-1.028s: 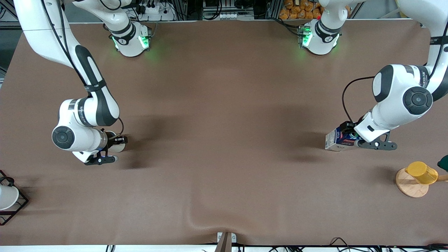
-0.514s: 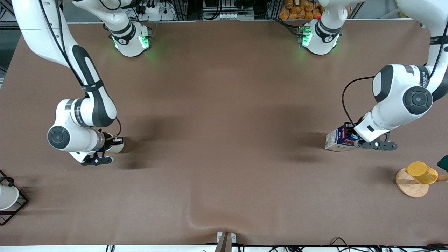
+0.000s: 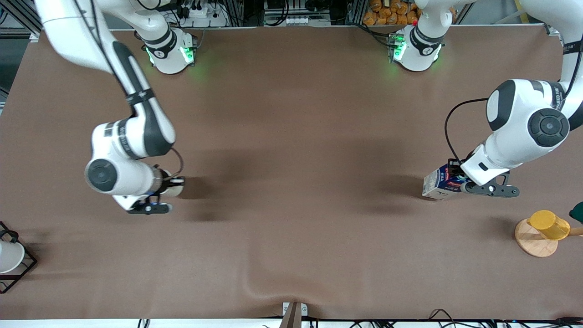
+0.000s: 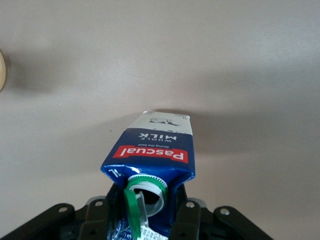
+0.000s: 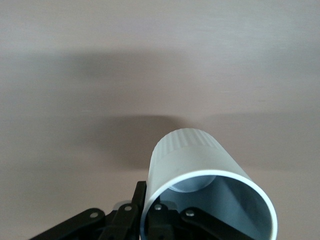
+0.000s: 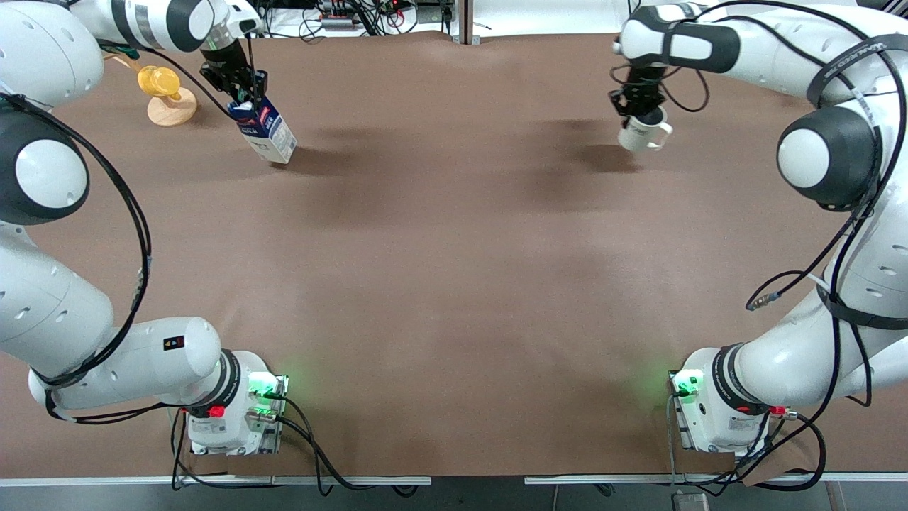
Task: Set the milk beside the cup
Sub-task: 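Lift the milk with the left gripper while the right gripper carries the mug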
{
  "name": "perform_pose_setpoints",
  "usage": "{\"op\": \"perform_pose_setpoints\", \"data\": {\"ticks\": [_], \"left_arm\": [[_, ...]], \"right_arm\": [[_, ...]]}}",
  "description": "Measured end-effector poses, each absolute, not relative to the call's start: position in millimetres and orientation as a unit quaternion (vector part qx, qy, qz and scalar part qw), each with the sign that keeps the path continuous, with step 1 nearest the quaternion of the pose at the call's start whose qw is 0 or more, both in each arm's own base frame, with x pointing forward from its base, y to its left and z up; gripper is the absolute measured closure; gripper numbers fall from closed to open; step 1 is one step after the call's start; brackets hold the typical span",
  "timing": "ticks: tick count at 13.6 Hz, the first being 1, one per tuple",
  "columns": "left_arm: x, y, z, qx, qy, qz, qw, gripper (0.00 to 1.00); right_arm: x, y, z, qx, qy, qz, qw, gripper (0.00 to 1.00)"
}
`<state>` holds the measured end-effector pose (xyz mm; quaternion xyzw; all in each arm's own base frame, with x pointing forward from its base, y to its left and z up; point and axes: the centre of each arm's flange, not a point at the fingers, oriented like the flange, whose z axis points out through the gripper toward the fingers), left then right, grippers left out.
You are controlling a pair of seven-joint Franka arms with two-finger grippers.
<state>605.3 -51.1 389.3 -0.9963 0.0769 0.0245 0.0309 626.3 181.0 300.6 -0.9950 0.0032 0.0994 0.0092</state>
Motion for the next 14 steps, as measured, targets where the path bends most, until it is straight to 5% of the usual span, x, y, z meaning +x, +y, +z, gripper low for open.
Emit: {"op": "perform_pose_setpoints", "data": {"ticks": [6, 14], "left_arm": [[608.6, -79.5, 419.7, -0.997, 0.077, 0.019, 0.026, 0.56], [611.0, -108.9, 453.4, -0.999, 0.049, 0.007, 0.021, 0.56]], "right_arm": [[577.3, 353.7, 343.5, -0.996, 0.061, 0.06, 0.008, 0.95], [529.1, 452.9, 272.8, -0.988, 0.139, 0.069, 0.003, 0.95]]}}
